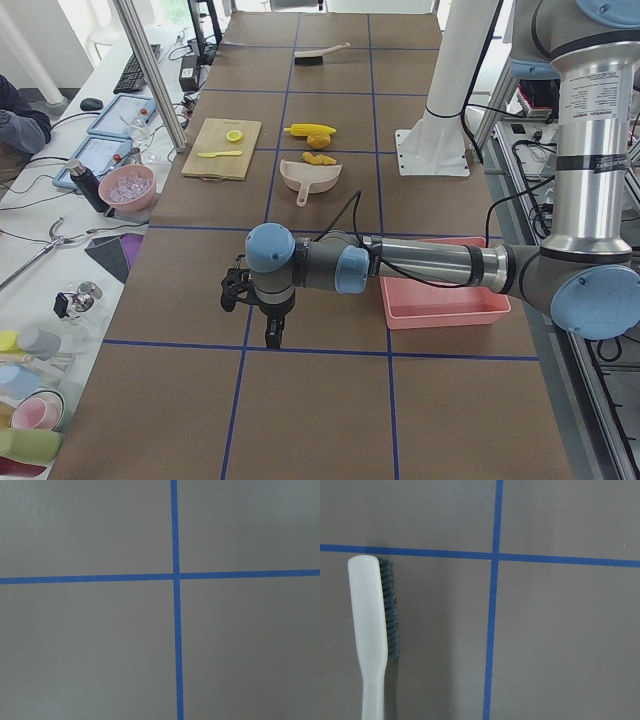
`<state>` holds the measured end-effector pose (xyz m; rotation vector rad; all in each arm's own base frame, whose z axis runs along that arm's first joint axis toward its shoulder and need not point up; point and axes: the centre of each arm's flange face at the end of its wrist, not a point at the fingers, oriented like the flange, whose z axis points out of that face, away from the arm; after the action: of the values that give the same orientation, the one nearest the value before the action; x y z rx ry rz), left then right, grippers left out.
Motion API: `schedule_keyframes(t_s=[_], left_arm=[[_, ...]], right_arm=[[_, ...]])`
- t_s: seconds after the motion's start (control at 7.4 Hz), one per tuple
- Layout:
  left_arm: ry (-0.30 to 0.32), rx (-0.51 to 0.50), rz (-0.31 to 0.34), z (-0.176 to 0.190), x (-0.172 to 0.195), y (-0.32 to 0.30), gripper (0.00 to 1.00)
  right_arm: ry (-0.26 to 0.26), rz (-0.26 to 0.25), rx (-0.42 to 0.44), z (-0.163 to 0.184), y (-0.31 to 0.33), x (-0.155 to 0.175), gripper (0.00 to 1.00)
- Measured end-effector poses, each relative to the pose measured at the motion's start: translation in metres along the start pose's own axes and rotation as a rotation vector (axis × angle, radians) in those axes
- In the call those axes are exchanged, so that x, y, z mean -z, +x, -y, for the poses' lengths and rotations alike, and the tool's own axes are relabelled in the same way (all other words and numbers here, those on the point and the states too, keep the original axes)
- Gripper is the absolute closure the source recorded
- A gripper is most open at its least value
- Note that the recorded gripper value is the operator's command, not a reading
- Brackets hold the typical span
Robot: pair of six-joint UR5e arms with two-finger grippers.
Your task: Sweep and dump trash into bin
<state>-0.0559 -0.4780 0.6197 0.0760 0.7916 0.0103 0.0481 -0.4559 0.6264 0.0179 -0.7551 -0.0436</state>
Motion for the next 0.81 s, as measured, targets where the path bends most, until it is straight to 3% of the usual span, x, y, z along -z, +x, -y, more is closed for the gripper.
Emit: schedule_keyframes(t_s=[0.81], left_arm=[[0.034, -0.047, -0.012, 0.019, 0.014, 0.021, 0.01]], right_arm=[[0.003, -0.01, 0.003, -0.003, 0.001, 0.002, 0.0]])
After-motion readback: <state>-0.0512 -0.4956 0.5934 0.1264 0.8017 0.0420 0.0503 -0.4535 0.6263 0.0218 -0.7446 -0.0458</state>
